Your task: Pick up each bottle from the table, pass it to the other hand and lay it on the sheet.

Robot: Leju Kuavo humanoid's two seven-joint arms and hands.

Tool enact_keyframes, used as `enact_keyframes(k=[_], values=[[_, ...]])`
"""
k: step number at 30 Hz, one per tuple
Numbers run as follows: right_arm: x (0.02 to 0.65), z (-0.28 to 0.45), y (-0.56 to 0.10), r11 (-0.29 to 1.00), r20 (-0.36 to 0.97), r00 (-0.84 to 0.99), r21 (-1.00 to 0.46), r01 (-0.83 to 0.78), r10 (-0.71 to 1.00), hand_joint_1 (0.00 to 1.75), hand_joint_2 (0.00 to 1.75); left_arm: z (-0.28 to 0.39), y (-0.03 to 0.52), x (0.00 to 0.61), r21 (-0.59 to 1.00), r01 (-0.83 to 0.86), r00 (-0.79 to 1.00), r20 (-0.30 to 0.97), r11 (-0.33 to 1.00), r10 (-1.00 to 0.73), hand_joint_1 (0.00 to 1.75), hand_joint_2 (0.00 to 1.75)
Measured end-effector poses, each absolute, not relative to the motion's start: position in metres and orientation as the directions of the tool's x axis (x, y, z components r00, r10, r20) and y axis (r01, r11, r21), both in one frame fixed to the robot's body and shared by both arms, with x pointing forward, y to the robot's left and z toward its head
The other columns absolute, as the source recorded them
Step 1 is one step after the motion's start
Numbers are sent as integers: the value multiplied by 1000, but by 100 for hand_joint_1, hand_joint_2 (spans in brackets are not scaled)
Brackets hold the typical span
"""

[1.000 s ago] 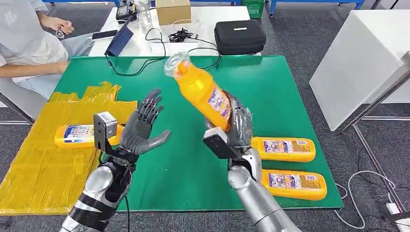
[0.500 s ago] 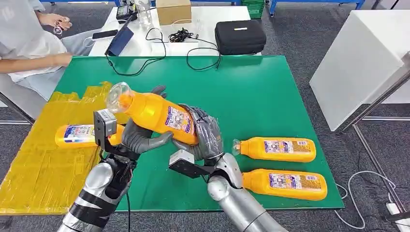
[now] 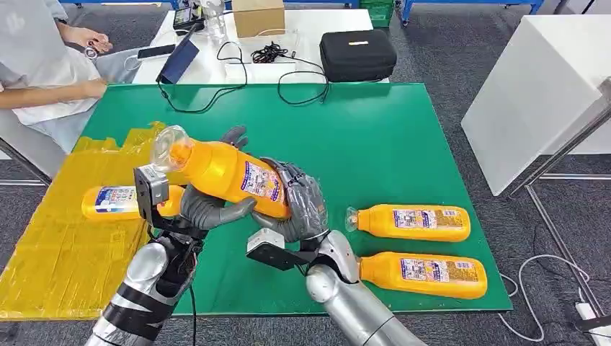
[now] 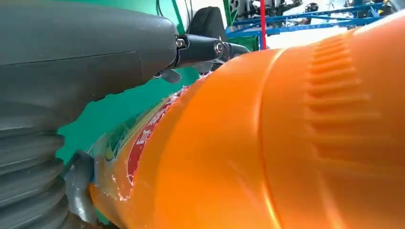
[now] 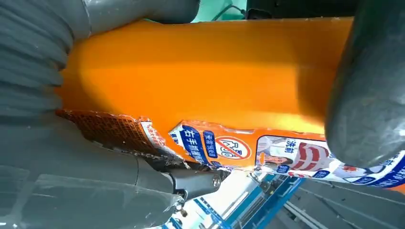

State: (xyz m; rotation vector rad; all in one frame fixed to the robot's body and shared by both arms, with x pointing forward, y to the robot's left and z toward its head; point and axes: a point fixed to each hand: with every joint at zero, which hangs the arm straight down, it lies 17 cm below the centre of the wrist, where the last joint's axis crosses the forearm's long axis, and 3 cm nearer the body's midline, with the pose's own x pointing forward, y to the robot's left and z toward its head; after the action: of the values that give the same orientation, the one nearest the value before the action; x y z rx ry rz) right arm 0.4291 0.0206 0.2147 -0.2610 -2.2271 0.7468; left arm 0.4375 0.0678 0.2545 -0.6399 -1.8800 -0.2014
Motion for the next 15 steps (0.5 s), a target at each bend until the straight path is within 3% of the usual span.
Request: enact_keyframes(k=[11,12,15], values=[[416,212,39,792,591,-715,-604,-85,374,175,175,254,71,438,-181,517,-261,898,837,355,0,175],[414,211,43,788,591,-716,-609,-93,372,175,175,253,72,439,-193,516,-255,896,835,364,175,175],[411,209,50,777,596,-712,-619,-112,372,175,175,252,79,440,-248,496,-242,881,832,407,175,175]])
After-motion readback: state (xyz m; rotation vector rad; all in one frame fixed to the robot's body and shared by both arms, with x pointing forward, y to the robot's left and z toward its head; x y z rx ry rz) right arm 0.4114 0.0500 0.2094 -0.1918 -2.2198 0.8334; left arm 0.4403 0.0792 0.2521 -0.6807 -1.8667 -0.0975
